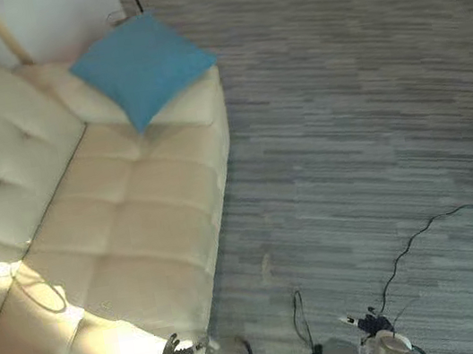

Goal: Pick up cushions and gather them together orderly.

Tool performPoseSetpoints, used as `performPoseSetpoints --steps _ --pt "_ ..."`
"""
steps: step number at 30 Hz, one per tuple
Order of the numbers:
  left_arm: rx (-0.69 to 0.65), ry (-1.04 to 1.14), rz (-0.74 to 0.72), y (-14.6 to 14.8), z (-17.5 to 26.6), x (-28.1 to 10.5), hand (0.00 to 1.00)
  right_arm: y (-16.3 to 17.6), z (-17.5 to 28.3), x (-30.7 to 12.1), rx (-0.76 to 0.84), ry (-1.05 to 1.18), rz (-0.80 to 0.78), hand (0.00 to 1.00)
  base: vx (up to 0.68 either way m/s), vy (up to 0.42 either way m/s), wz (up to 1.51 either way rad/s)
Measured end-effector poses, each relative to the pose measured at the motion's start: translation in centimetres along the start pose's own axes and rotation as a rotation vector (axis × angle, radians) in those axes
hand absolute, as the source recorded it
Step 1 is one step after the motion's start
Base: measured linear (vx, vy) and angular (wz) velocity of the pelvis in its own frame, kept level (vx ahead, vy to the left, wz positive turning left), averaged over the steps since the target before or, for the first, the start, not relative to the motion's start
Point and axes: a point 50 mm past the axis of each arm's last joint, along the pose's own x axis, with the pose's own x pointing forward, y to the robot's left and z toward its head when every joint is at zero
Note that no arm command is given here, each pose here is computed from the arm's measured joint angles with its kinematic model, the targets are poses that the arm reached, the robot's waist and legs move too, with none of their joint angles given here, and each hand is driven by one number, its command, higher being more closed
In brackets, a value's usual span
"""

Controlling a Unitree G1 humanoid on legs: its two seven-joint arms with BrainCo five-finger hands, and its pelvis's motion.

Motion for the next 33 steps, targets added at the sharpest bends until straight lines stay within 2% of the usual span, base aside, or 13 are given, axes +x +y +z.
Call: performPoseSetpoints --steps 4,10,12,15,20,24,33 --pt "-0.009 -0.021 -0.003 -0.2 0.6 0.2 0.00 0.4 1.1 0.2 0.002 -0.027 0.013 0.00 0.37 -0.144 -0.17" --pt "-0.042 0.030 -0.036 -1.8 -0.8 -0.3 0.00 -1.5 0.1 0.1 -0.007 -0.001 -0.026 0.00 0.48 -0.260 0.16" --pt "-0.065 -0.011 -0.036 -1.6 0.0 -0.2 0.00 -1.9 -0.7 0.0 -0.004 0.023 -0.040 0.00 0.43 -0.153 0.32" --pt "-0.066 -0.048 -0.035 -1.4 0.8 -0.1 0.00 -1.5 0.7 0.3 0.028 -0.009 -0.035 0.00 0.42 -0.072 -0.07" --pt "-0.061 -0.043 -0.045 -1.8 0.8 0.0 0.00 -1.4 1.5 0.5 0.034 -0.031 -0.040 0.00 0.41 0.121 -0.13" --pt "-0.030 -0.045 -0.008 0.0 1.0 0.2 0.00 0.1 0.4 0.1 0.043 0.000 -0.005 0.00 0.55 0.147 0.11" --pt "0.007 0.006 -0.012 0.0 0.0 0.1 0.00 -1.3 -1.5 -0.3 0.032 0.043 -0.031 0.00 0.50 0.085 0.52"
